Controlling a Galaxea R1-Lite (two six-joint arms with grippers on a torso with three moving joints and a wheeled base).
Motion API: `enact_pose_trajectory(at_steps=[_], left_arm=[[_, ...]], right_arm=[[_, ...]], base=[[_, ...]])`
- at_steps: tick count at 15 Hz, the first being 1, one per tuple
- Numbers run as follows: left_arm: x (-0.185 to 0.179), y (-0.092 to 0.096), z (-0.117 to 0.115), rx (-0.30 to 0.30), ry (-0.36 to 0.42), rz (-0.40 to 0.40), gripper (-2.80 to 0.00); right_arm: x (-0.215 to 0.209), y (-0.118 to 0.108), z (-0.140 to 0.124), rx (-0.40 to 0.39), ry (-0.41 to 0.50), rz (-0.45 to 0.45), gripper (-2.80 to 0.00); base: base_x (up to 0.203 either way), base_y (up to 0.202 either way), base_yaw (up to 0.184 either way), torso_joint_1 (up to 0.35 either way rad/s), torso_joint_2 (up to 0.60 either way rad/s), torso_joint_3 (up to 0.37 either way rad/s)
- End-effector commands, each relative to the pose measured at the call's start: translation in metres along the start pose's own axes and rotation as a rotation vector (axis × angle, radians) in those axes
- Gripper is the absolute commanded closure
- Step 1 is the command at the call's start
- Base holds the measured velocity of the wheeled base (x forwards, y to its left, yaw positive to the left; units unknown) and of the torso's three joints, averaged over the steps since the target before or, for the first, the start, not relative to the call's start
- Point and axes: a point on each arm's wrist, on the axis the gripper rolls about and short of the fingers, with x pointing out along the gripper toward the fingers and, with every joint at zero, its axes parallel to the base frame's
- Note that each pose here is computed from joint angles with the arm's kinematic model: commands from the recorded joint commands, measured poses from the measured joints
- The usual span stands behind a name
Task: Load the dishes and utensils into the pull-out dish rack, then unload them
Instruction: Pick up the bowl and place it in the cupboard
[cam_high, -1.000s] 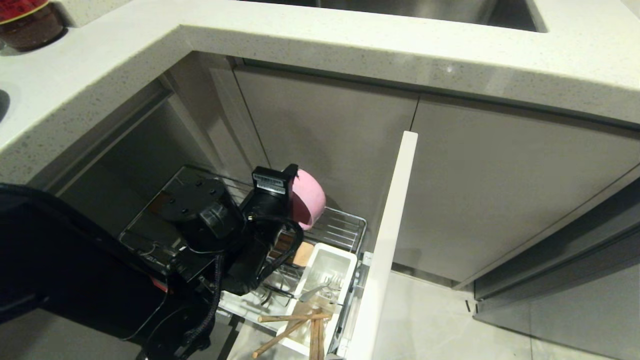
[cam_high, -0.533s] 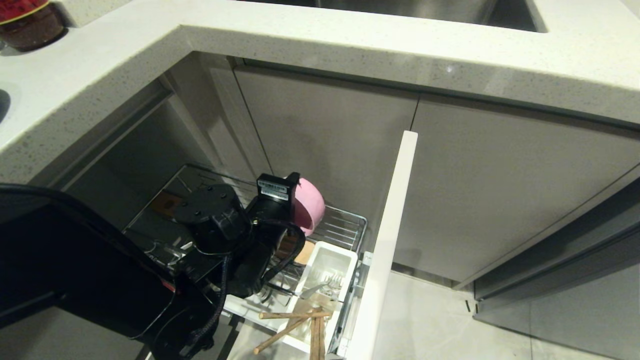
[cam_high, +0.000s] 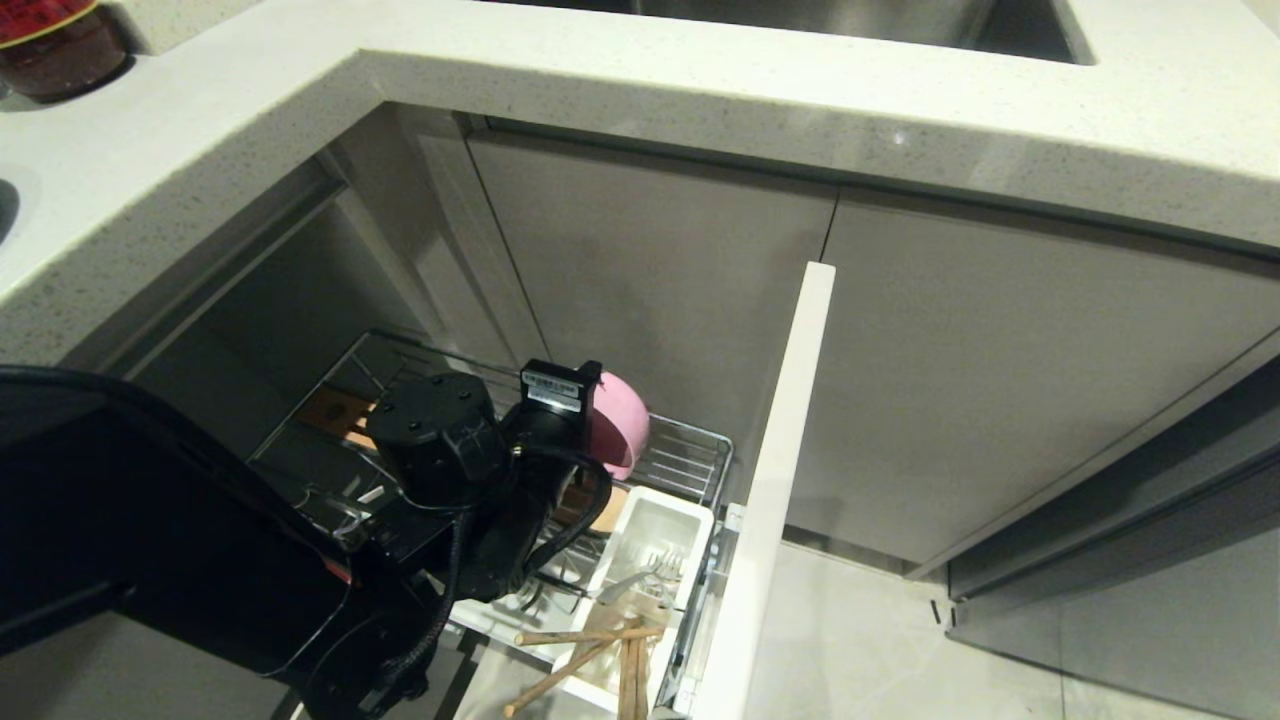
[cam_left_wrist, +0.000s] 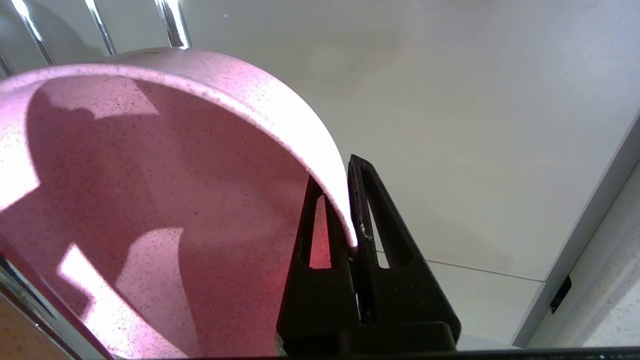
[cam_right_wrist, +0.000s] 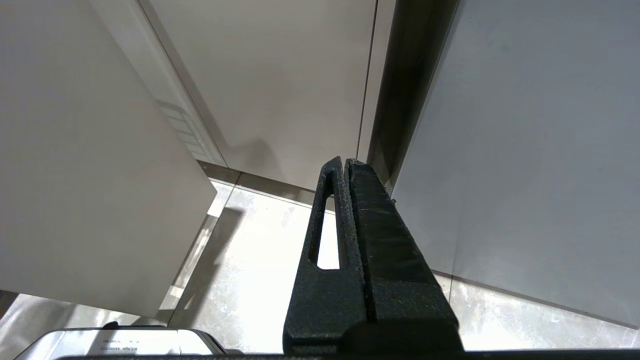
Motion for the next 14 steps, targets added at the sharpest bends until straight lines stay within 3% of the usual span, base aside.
enact_pose_trajectory(at_steps=[1, 2, 9, 14], left_arm=[[-0.002, -0.003, 0.001, -0.006, -0.002, 0.002, 0.00], [-0.003, -0.003, 0.002, 0.000, 0.002, 0.014, -2.80], [-0.020, -0.021, 0.012, 0.039, -0.006, 0.100, -2.80], [-0.059, -0.051, 0.031, 0.097, 0.047, 0.209, -2.80]], right_arm=[[0.001, 0.000, -0.007, 0.000, 0.025, 0.000, 0.00], [0.001, 0.000, -0.007, 0.000, 0.025, 0.000, 0.00], [0.001, 0.000, -0.007, 0.000, 0.025, 0.000, 0.00], [0.001, 0.000, -0.007, 0.000, 0.025, 0.000, 0.00]], base=[[0.000, 0.000, 0.000, 0.000, 0.00, 0.000], [0.000, 0.000, 0.000, 0.000, 0.00, 0.000], [0.000, 0.000, 0.000, 0.000, 0.00, 0.000], [0.000, 0.000, 0.000, 0.000, 0.00, 0.000]])
